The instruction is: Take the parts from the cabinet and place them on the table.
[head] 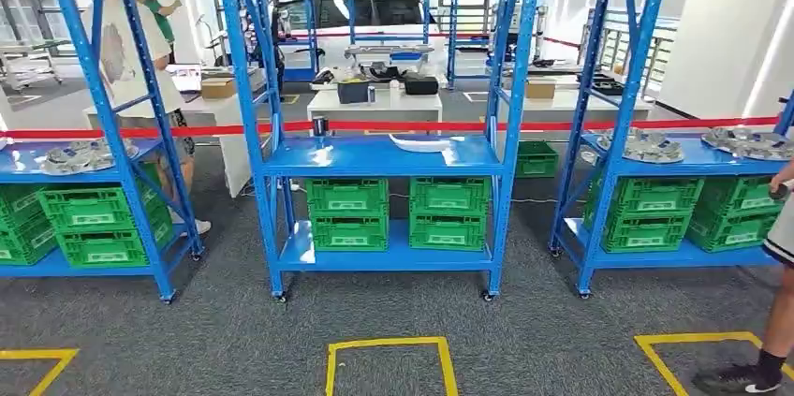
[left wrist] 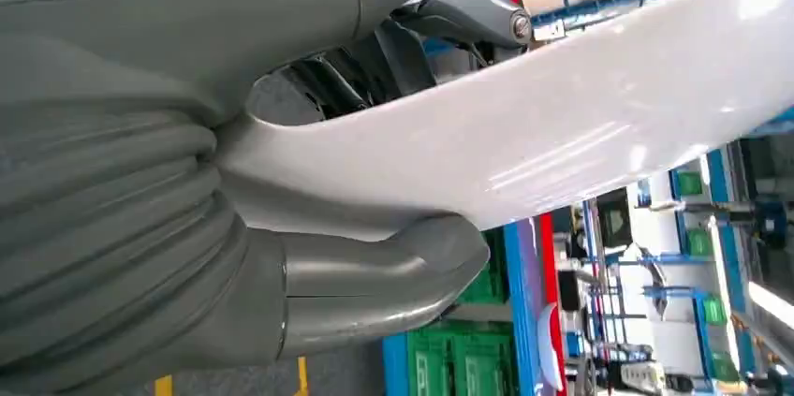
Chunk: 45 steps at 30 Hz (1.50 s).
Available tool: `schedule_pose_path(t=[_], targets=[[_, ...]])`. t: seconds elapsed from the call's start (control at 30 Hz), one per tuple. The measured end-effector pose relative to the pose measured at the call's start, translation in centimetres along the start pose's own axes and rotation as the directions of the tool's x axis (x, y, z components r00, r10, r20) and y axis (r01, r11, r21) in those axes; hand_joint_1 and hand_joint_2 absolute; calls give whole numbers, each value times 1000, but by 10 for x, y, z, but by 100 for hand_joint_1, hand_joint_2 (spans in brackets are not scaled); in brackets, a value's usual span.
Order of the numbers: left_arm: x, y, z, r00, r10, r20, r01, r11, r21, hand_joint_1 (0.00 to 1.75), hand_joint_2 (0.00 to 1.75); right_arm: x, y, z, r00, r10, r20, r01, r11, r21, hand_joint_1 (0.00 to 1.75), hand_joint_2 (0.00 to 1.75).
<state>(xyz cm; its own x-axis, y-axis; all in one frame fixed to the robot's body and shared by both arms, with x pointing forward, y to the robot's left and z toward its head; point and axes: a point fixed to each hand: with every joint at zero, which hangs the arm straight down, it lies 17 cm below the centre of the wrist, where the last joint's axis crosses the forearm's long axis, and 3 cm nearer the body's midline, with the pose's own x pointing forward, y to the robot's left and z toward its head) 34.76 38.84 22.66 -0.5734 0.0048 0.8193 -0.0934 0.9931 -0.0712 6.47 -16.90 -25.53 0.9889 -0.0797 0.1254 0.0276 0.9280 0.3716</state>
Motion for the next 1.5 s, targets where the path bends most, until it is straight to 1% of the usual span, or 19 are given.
schedule_pose_path(t=[0.13,0.47,0.73,0.93,1.13,1.27,1.5], targets=[[1,-1,-3,1000,-1,8,1,1000,4,175,175,-1,0,0,1000,3,-3,-3,1000,-1,0,175],[-2,0,2,1000,-2,-5,2,1000,7,175,175,-5,-2,1,1000,8,-11,-8,1000,-3,0,175],[-3,3,6,999,-53,-11,53,998,15,175,175,-9,-3,1,1000,10,-21,-10,1000,-5,0,175],[9,4,3,997,-75,18,75,997,18,175,175,-10,-6,1,1000,18,-24,-18,1000,-9,0,175],[21,8,6,993,-111,35,110,994,26,175,175,-9,-5,1,999,44,-26,-44,999,-9,0,175],[28,14,17,991,-128,34,126,991,45,175,175,-18,-6,1,997,57,-46,-57,998,-9,0,175],[41,24,18,985,-164,60,161,986,53,175,175,-17,-8,2,996,69,-59,-70,997,-11,0,175]])
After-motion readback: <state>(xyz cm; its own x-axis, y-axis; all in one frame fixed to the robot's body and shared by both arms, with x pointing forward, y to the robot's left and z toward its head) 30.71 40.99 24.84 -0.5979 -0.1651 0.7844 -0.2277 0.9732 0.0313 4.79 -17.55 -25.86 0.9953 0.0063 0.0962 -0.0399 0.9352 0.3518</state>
